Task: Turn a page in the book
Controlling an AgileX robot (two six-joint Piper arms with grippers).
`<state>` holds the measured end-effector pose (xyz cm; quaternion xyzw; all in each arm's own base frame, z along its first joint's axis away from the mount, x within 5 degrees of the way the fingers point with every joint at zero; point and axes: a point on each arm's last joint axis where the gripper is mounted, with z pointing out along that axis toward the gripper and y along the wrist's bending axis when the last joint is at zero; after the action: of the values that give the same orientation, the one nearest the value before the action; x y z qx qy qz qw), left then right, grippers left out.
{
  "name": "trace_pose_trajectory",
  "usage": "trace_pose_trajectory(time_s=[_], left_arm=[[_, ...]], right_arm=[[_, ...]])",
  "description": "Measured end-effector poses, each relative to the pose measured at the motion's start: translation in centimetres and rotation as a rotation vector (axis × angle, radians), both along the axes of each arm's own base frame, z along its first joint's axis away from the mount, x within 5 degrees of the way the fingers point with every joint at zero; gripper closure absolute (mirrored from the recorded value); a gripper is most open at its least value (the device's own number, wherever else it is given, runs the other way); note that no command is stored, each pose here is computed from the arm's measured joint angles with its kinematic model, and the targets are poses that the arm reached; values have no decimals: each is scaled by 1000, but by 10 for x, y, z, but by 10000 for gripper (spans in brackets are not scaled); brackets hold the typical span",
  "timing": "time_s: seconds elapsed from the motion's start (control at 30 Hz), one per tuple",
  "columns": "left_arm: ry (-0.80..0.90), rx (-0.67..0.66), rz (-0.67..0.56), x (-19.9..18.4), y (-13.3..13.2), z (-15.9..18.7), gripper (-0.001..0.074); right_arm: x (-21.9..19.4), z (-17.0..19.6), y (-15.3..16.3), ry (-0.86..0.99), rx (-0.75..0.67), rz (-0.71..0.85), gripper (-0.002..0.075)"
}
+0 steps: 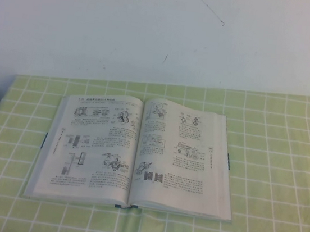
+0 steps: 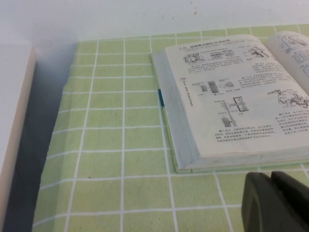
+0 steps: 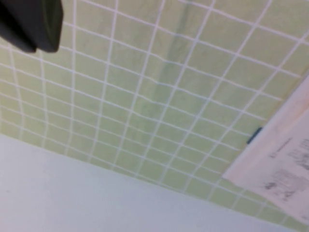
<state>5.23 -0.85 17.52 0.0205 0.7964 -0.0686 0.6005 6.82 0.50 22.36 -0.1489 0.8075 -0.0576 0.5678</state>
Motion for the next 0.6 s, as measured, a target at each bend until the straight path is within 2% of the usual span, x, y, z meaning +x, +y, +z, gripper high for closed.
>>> trace_pose_trajectory(time_s=[0.27,0.4,0.6], left_arm=[[0,0,0,0,0,0,738],[2,0,0,0,0,0,738],[3,0,0,0,0,0,738]], right_arm=[[-17,-39,-12,-73,-7,-192,728],[-18,-55,-13,-2,-1,-209,728],[-18,-55,-13,-8,32,-220,728]])
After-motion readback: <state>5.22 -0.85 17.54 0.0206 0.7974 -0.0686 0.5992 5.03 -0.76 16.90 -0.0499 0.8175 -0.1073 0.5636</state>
